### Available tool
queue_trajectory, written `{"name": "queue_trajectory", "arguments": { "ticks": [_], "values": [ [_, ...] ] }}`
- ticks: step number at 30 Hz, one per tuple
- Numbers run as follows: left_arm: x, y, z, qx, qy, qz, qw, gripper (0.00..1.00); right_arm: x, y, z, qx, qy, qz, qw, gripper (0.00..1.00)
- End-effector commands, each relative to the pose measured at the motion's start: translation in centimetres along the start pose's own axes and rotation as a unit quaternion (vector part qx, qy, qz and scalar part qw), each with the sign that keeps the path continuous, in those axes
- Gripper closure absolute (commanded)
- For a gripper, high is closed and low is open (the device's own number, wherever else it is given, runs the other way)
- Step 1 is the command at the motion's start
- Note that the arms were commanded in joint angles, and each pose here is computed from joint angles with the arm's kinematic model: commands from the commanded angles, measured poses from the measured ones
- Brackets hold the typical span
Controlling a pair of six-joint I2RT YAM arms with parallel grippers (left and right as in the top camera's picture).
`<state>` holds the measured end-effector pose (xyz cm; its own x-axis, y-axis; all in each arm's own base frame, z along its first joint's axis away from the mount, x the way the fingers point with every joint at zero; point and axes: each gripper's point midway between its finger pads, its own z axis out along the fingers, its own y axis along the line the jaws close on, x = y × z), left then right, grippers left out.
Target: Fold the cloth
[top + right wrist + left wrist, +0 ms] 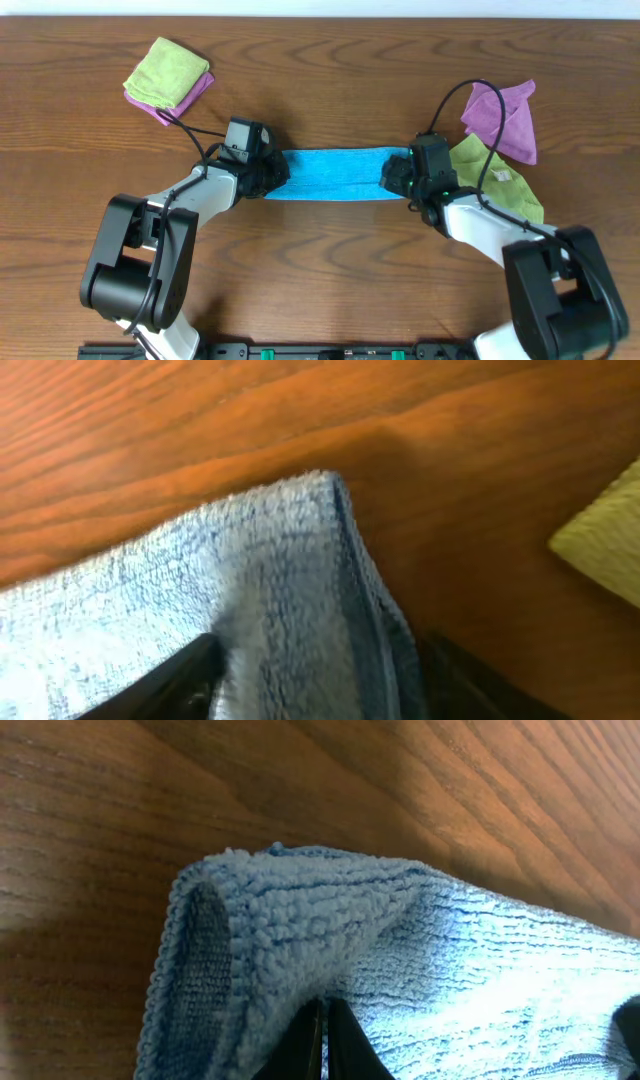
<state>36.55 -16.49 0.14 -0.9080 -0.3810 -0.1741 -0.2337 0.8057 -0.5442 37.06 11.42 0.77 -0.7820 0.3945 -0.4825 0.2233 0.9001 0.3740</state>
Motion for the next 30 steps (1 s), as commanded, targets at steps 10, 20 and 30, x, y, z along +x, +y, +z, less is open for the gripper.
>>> {"name": "queue_trajectory", "arguments": {
  "ticks": [10,20,30],
  "values": [
    [-0.6,0.7,0.2,-0.021,-0.01,0.004,1.0,0.94,-2.8,2.3,-0.2,-0.051,-0.051,-0.017,0.997,0.99],
    [-1.6,-0.5,-0.2,-0.008,-0.021,0.008,1.0,0.94,-6.1,8.4,-6.0,-0.164,-0.097,-0.061,0.98,0.98],
    [-1.8,-0.8,-0.4,-0.004,-0.023,0.01,1.0,0.94,-4.1,16.8,-7.1,-0.21,-0.109,-0.173,0.956,0.99]
  ]
}}
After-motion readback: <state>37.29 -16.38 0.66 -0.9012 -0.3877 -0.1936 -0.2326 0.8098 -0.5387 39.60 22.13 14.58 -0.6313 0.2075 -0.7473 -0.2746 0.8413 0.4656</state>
